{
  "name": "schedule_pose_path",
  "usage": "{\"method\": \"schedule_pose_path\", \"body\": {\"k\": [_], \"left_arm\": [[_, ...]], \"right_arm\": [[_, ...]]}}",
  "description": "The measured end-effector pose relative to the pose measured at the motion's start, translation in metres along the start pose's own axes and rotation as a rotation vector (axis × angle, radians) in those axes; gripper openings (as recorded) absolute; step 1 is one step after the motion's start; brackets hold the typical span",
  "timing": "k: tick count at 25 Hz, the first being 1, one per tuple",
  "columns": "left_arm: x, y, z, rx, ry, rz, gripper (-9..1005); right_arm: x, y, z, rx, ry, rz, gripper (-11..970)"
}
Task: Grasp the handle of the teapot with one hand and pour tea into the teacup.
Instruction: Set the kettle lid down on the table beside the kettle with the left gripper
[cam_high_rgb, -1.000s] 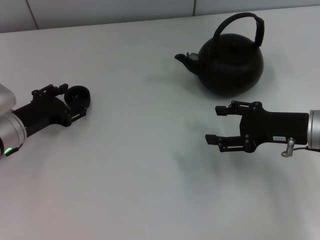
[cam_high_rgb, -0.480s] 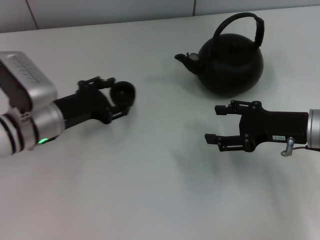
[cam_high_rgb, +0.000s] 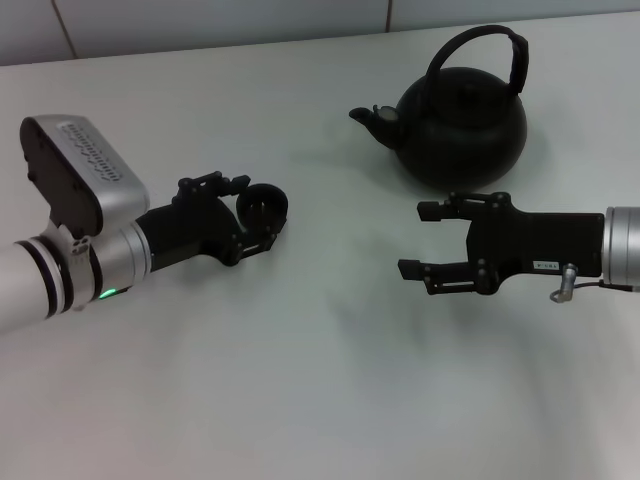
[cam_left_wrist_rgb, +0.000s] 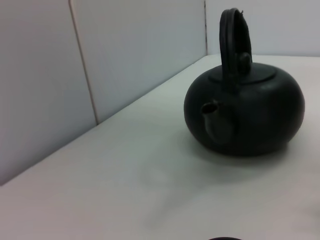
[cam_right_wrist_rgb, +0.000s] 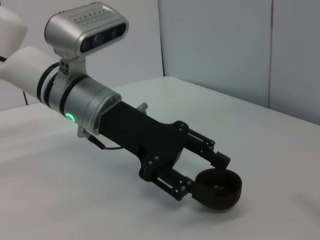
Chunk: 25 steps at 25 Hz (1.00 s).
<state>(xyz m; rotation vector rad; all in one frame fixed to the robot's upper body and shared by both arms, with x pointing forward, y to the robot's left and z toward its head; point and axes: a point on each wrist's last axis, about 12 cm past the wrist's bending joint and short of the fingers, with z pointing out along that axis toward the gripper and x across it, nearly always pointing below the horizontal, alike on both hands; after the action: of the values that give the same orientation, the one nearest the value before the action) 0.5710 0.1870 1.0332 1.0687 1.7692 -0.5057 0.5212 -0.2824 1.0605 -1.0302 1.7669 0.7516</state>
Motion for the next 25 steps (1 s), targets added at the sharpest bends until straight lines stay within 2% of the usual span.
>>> {"method": "schedule_pose_path", "body": {"k": [10, 25], "left_arm": [[0.0064, -0.0006, -0.0025, -0.012, 0.015, -0.022, 738], [0.0019, -0.0013, -0.003, -0.001, -0.011, -0.031, 809]], "right_arm": [[-0.0008, -0.0004, 0.0007, -0.001, -0.001, -0.002, 819], [-0.0002, -0.0004, 0.0007, 0.0, 0.002, -0.001, 818]]}}
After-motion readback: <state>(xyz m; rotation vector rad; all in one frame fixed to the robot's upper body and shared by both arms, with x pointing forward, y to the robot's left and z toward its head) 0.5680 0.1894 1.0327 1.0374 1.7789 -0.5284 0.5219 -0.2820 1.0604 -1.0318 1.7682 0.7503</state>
